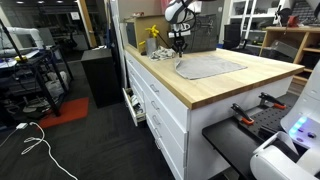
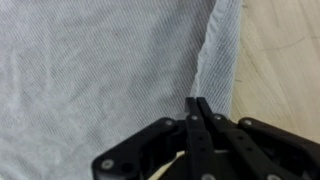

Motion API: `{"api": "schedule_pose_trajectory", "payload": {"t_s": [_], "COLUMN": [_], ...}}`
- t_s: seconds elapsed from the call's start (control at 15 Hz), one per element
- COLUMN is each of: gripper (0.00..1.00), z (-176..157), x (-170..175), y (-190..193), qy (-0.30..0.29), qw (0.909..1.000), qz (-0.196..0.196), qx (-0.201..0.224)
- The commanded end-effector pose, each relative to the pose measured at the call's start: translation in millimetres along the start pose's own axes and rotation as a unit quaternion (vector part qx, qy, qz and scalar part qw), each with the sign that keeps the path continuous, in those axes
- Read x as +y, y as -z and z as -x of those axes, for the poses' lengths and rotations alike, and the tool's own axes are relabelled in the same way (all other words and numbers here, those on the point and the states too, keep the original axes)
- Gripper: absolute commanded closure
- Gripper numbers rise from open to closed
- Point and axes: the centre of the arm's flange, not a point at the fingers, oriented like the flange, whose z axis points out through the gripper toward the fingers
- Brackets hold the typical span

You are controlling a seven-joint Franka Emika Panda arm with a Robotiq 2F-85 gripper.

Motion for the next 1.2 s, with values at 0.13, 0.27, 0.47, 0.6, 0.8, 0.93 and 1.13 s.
{"api": "schedule_pose_trajectory", "payload": {"t_s": [0.13,0.27,0.47,0.6,0.8,0.93,1.13], "gripper": [0.99,0.99,0.99,0.99,0.99,0.96,0.96], "z": [2,-3,-9,-11,-12,-19,-17], "x": [31,36,43,46,48,42,40], "y": [0,-2,-6,-7,-10,-14,-16], "qy": [-0.018,-0.015,-0.011,-0.012,-0.017,-0.007,-0.005], "qw": [0.9991,0.9981,0.9955,0.9936,0.9919,0.9934,0.9934], "qz": [0.033,0.052,0.083,0.098,0.112,0.102,0.103], "qx": [0.018,0.029,0.045,0.053,0.057,0.051,0.050]}}
